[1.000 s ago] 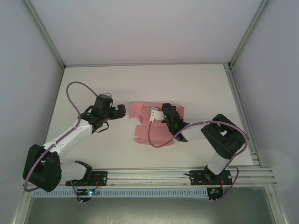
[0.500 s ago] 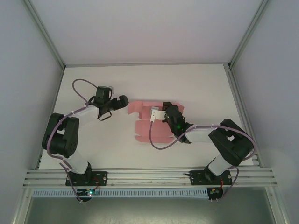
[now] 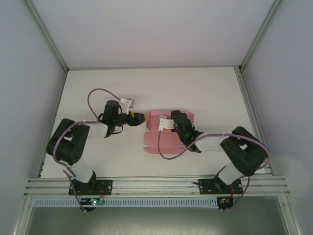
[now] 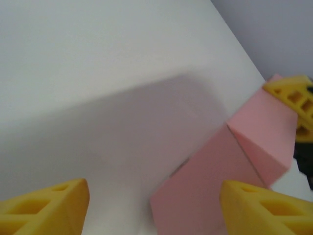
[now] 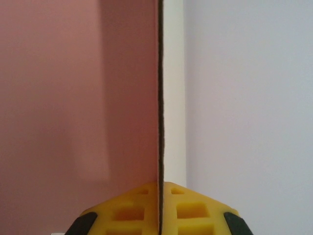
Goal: Assemble paper box
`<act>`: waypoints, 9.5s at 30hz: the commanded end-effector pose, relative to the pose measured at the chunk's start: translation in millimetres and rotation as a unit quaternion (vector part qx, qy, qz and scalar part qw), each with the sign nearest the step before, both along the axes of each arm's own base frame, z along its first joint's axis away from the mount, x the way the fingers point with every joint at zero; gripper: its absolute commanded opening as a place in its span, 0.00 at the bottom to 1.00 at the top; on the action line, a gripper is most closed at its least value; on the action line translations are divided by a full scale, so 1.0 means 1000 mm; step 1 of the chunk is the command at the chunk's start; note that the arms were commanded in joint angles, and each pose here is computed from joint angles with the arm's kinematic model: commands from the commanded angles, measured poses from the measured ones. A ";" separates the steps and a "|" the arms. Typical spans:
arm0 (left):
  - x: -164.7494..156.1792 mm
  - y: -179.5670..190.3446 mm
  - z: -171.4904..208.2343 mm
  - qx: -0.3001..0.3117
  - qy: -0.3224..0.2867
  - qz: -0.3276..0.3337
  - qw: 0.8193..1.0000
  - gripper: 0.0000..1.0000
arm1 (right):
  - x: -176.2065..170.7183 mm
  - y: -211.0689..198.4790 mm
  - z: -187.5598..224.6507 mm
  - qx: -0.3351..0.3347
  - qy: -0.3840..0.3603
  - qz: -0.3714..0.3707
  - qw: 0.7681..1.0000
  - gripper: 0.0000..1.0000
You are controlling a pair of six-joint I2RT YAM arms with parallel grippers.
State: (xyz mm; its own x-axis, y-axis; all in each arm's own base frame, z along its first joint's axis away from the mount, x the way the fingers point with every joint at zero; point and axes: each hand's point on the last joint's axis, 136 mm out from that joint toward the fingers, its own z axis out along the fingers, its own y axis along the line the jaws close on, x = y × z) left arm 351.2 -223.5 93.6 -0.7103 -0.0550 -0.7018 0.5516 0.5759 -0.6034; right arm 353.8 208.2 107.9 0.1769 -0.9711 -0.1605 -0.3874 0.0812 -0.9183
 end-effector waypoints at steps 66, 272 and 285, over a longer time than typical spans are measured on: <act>0.023 0.044 -0.084 0.430 -0.058 0.243 0.867 0.00 | -0.051 -0.011 -0.020 -0.060 0.054 -0.037 0.996 0.00; -0.010 -0.015 0.040 0.248 -0.056 0.176 0.951 0.00 | -0.055 0.022 0.086 0.236 0.194 -0.003 0.952 0.89; -0.010 -0.001 0.040 0.215 -0.065 0.209 0.952 0.00 | -0.036 -0.090 0.150 0.502 0.119 -0.143 0.845 0.98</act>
State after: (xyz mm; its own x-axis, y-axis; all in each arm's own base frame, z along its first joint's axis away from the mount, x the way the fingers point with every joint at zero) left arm 331.0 -224.5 107.8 -0.6583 0.0899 -0.7473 0.2926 0.9453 -0.1440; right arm 314.8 124.9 269.3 -0.1069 -0.4305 -0.8962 -0.3889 0.8477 -0.3609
